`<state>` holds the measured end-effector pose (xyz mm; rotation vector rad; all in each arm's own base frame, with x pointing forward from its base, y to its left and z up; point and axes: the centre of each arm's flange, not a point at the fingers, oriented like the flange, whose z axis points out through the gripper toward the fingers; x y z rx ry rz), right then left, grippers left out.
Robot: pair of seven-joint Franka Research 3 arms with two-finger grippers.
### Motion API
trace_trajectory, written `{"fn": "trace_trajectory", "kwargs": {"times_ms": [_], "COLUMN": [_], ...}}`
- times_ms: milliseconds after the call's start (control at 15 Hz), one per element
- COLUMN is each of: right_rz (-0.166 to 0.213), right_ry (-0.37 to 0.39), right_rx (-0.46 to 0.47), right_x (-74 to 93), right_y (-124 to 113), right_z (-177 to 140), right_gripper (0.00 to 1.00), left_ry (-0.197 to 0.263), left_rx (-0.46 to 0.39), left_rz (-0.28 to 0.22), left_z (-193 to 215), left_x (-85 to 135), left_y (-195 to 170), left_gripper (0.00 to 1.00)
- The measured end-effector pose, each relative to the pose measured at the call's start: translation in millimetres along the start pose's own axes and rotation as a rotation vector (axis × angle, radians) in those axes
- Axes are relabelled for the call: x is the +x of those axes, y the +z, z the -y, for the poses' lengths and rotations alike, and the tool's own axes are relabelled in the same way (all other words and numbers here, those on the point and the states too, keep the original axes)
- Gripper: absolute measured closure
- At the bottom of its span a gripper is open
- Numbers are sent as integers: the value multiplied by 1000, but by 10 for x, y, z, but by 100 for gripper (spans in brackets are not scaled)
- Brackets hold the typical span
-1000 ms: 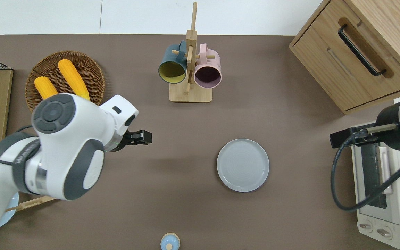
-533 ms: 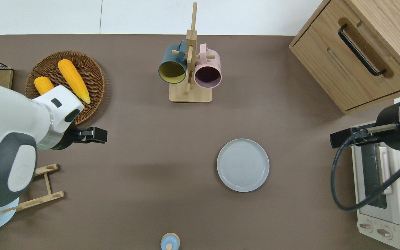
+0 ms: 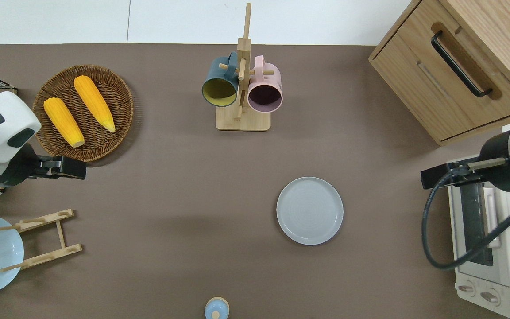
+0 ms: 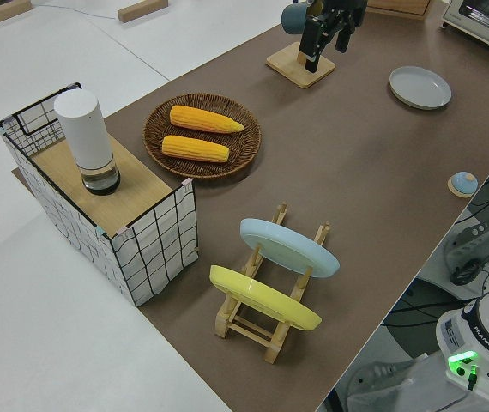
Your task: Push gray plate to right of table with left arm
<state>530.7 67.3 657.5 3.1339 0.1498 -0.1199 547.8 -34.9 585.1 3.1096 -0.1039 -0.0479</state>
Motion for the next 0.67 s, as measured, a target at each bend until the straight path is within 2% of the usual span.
{"fn": "trace_trajectory", "kwargs": {"times_ms": [200,467,667], "right_rz": [0,0,0], "right_ry": [0,0,0], "right_rx": [0,0,0], "right_x": [0,0,0], "right_y": [0,0,0], "right_z": [0,0,0], "right_gripper": [1,1,1], "left_ry": [-18,8,13], "left_rx": [3,1,0], "left_rz": [-7,-5,-6], "left_z": [156,422,461], "left_x": [-16,-55,-66], "left_y": [-137,-261,-301], "left_gripper": [0,0,0]}}
